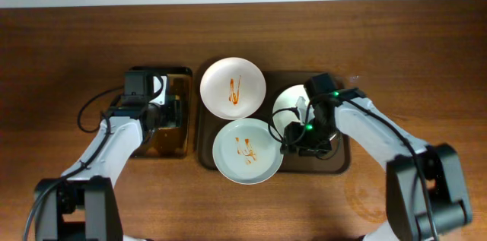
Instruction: Clean dirty plates on tray and stack at the side
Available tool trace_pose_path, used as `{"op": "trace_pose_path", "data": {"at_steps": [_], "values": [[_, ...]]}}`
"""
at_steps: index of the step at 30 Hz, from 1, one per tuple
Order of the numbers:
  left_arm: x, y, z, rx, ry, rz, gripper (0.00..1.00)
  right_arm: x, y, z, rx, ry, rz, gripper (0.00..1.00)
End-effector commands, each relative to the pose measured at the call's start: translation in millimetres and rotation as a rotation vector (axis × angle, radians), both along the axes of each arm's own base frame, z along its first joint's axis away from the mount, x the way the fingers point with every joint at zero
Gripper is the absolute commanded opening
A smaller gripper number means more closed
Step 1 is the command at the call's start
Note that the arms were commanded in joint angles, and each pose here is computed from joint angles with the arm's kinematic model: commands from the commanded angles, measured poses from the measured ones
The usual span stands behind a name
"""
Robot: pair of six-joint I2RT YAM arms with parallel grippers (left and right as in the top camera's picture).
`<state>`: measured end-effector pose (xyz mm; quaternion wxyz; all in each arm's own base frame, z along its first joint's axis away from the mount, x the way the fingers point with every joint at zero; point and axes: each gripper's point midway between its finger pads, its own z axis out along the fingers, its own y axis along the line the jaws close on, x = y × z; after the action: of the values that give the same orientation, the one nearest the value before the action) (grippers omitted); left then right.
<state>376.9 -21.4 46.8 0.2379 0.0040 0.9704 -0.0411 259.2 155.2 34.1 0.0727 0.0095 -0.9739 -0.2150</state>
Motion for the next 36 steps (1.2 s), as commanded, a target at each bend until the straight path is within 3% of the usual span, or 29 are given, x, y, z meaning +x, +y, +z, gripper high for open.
{"op": "trace_pose_path", "data": {"at_steps": [1, 3, 5, 7, 10, 17, 19, 21, 22, 31, 34, 36], "values": [[8.6, 6.1, -6.4, 0.019, -0.003, 0.020, 0.64, 0.6, 10.7, -4.6, 0.018, 0.014, 0.013, 0.54], [10.0, 6.0, -11.2, 0.019, 0.001, 0.020, 0.62, 1.5, 12.8, -4.7, 0.020, 0.007, 0.019, 0.54], [11.2, 6.0, -12.6, 0.019, 0.000, 0.020, 0.55, 1.7, 12.9, -4.6, 0.021, 0.006, 0.019, 0.54], [11.8, 6.1, -12.8, 0.019, -0.002, 0.020, 0.41, 1.5, 12.9, -4.6, 0.021, 0.006, 0.019, 0.54], [13.9, 6.6, -12.1, 0.021, -0.011, 0.021, 0.33, 1.6, 12.9, -4.6, 0.021, 0.006, 0.019, 0.54], [11.1, 7.9, -35.6, 0.029, 0.042, 0.024, 0.32, 0.7, 12.6, -4.6, 0.020, 0.010, 0.019, 0.53], [10.5, 8.1, -38.2, 0.031, 0.048, 0.024, 0.25, 0.6, 12.6, -4.6, 0.020, 0.010, 0.019, 0.53], [11.3, 7.9, -37.6, 0.030, 0.044, 0.024, 0.02, 0.2, 12.4, -4.6, 0.019, 0.012, 0.019, 0.53], [11.3, 7.9, -37.6, 0.029, 0.045, 0.024, 0.00, 0.2, 12.4, -4.6, 0.019, 0.012, 0.019, 0.53], [12.4, 7.8, 15.1, 0.026, -0.050, 0.025, 0.00, 0.2, 12.4, -4.6, 0.019, 0.012, 0.019, 0.52], [0.5, 8.0, 17.7, 0.027, -0.016, 0.025, 0.00, 0.2, 12.4, -4.6, 0.019, 0.012, 0.019, 0.47], [-10.9, 7.7, 11.7, 0.026, 0.037, 0.023, 0.00, -0.1, 12.4, -4.6, 0.018, 0.014, 0.019, 0.38]]}}
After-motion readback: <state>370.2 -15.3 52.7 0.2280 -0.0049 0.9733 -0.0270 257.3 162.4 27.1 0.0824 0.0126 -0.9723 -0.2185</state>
